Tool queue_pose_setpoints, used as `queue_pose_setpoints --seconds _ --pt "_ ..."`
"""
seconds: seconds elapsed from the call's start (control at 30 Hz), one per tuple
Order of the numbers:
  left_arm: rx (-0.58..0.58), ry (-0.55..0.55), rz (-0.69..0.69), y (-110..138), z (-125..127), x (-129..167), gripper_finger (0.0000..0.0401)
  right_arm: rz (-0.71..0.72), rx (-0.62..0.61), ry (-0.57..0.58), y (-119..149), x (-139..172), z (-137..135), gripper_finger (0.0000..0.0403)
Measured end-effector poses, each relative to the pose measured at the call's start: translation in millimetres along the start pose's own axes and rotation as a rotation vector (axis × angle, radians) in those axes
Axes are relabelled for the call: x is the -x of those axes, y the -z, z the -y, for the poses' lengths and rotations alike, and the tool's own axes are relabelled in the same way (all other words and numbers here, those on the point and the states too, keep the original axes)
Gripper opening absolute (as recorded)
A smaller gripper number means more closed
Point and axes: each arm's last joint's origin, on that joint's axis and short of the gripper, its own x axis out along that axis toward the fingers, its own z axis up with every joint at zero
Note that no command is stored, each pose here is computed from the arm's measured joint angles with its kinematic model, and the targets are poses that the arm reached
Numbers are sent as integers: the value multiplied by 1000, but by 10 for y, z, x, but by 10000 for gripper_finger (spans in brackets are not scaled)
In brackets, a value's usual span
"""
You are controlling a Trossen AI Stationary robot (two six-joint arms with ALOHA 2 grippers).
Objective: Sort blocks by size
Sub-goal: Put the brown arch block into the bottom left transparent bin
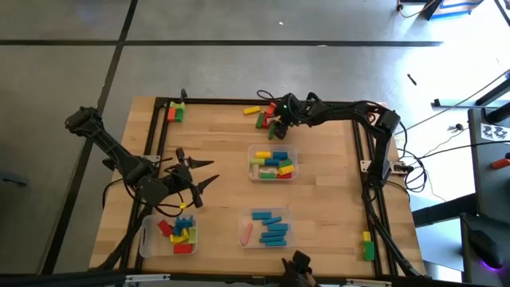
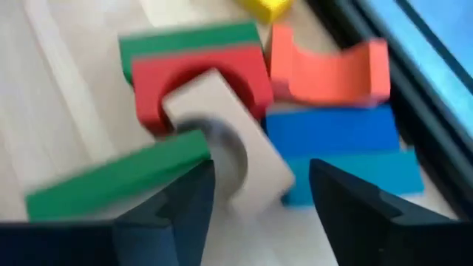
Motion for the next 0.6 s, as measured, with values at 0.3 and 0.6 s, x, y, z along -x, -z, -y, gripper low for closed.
queue_pose_setpoints --seconds 0.3,0.6 --pt "19 2 1 -1 2 2 210 17 -14 45 -2 -43 37 145" --pt "18 2 1 -1 1 2 210 15 14 53 23 -133 30 68"
